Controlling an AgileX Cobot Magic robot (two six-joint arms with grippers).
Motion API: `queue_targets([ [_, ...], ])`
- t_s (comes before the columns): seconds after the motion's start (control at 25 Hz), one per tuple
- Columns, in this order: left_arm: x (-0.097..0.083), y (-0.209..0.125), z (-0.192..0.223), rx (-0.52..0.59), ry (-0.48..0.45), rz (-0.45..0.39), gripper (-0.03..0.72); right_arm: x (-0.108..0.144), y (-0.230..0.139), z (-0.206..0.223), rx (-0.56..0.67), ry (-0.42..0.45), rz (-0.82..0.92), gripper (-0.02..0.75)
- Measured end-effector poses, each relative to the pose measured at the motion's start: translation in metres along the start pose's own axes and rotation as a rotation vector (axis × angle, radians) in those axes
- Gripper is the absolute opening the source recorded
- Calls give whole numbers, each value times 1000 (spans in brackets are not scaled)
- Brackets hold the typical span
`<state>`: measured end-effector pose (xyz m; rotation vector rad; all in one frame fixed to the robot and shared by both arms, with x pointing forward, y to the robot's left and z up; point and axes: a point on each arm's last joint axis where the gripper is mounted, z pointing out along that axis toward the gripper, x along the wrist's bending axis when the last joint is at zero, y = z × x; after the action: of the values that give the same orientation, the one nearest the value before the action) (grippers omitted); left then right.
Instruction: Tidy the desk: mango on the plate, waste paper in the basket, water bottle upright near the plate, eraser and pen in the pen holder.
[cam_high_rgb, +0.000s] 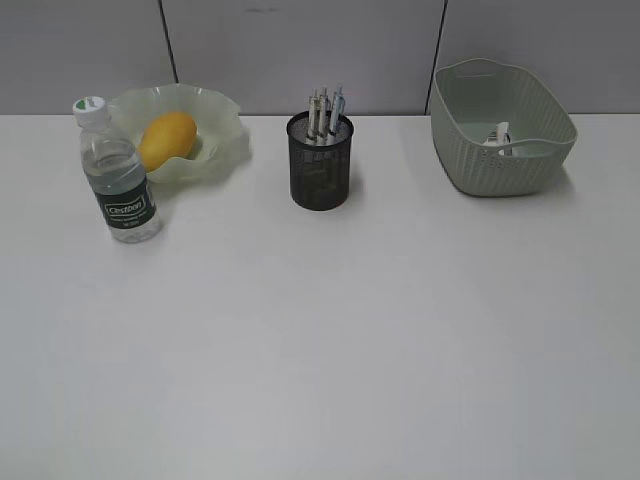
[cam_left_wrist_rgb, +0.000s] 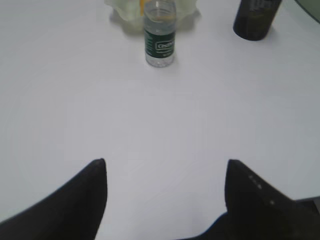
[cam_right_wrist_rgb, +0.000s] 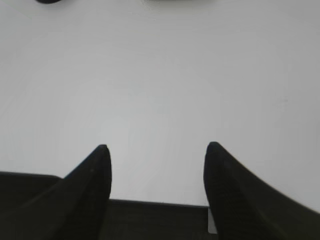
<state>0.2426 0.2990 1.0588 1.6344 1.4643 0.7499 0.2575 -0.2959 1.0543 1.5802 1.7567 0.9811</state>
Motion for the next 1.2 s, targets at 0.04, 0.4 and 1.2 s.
queue_targets([
  [0.04, 0, -1, -1, -12, 20, -12, 559, 0, -1, -2, -17, -17, 11, 468],
  [0.4, -1, -7, -11, -87, 79, -44, 559, -1, -13, -21, -163, -68, 47, 468],
  [1.2, -1, -7, -11, -89, 79, -45, 559, 0, -14, -21, -165, -66, 48, 468],
])
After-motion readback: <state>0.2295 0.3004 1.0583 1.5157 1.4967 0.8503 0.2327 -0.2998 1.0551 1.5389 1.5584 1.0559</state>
